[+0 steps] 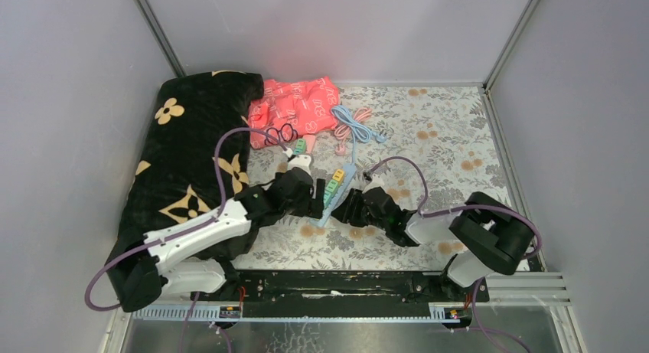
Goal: Insert the plug
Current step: Reset both arms
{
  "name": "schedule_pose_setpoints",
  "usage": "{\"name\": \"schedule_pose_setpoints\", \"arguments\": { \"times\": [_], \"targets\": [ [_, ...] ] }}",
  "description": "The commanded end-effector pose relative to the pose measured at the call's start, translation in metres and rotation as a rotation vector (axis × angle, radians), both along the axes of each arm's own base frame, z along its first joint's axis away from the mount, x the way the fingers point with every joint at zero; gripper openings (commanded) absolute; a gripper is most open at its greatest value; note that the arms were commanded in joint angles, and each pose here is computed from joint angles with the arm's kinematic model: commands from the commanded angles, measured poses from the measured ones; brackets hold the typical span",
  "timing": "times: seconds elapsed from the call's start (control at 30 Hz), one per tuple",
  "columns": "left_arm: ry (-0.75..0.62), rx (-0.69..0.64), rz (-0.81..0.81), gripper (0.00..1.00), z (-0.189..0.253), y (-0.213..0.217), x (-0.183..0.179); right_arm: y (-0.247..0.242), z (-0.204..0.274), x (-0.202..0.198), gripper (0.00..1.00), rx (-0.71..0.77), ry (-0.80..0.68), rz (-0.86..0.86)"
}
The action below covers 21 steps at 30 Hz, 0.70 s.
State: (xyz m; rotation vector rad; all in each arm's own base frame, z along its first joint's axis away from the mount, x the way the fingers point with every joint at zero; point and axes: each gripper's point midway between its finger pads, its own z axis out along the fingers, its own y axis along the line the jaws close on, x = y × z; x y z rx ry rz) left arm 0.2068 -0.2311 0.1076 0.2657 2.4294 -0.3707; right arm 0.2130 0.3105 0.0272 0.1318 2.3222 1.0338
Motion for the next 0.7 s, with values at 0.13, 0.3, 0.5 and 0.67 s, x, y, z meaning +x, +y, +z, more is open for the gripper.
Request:
{"name": "schedule_pose_setpoints", "arguments": {
  "times": [0.13,0.3,0.5,0.67],
  "targets": [
    [-0.059,-0.097,0.115,1.0,0.034,0.043,0.007,-0.035,0.03,0.014,0.62,-0.153,-0.163,-0.074],
    [-0.122,-0.169,0.181,1.0,0.069,0.066,0.004,-0.083,0.058,0.021,0.81,-0.289,-0.264,-0.187],
    [-0.26,-0.217,0.241,1.0,0.117,0.097,-0.006,-0.156,0.114,0.019,0.95,-0.422,-0.41,-0.361],
    [-0.346,-0.273,0.284,1.0,0.138,0.116,-0.015,-0.216,0.164,0.005,0.99,-0.501,-0.516,-0.481]
  ]
}}
